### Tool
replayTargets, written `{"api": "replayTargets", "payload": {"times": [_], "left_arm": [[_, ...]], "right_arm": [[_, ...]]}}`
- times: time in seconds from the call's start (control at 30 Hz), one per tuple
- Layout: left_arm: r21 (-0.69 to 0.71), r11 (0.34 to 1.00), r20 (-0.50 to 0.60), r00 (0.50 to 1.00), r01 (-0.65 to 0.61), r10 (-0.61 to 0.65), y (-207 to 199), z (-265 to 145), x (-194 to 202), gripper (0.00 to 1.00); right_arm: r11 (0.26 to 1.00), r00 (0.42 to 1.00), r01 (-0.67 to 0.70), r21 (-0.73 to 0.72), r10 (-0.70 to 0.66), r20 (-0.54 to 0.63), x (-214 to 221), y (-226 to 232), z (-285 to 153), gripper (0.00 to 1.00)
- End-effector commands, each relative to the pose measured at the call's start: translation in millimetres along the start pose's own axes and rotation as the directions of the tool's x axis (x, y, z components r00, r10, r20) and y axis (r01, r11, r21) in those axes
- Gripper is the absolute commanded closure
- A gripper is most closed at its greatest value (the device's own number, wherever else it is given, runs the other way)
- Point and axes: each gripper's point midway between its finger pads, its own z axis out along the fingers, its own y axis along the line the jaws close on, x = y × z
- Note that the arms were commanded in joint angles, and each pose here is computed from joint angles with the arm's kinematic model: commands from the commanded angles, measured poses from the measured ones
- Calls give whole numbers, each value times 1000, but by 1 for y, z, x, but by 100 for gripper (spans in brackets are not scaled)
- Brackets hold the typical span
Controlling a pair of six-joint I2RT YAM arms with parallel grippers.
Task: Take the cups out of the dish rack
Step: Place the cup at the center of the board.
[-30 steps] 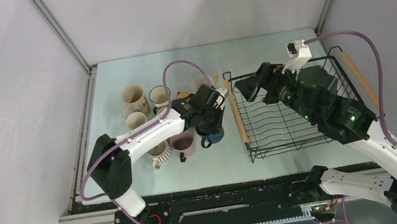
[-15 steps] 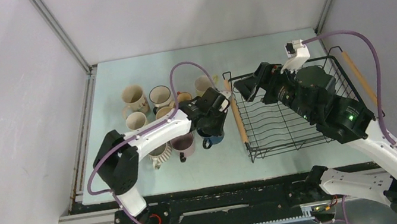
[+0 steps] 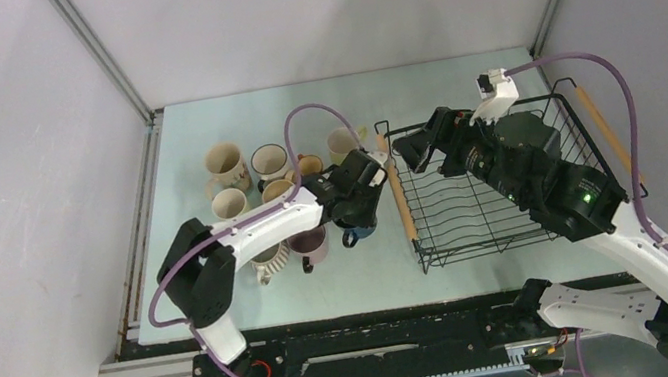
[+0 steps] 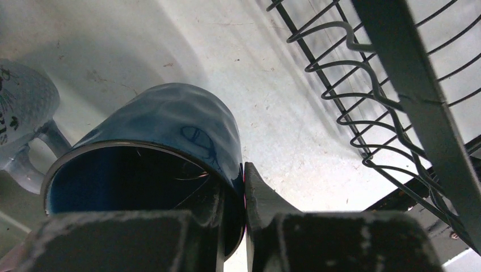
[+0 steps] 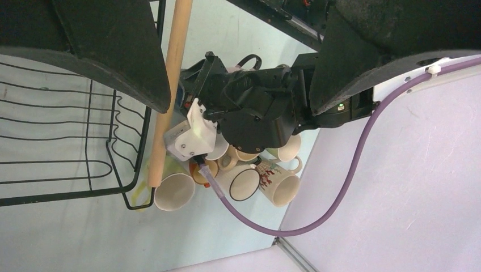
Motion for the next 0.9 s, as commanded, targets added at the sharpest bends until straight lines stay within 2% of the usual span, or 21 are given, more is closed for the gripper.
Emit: {"api": "replayTargets", "payload": {"times": [0.0, 0.3, 0.87], "left_arm": [[23, 1000, 105, 994, 15, -17, -5, -21, -15, 100], [36, 999, 146, 989, 27, -32, -7, -33, -21, 100], [-13, 999, 74, 996, 44, -43, 6, -17, 7, 100]], "right_arm": [[1000, 1000, -4, -18, 4, 11, -2, 5, 1, 2], [1000, 1000, -1, -13, 1, 1, 1, 4, 3, 2], [1000, 1000, 3, -9, -3, -28, 9, 5, 11, 2]]}}
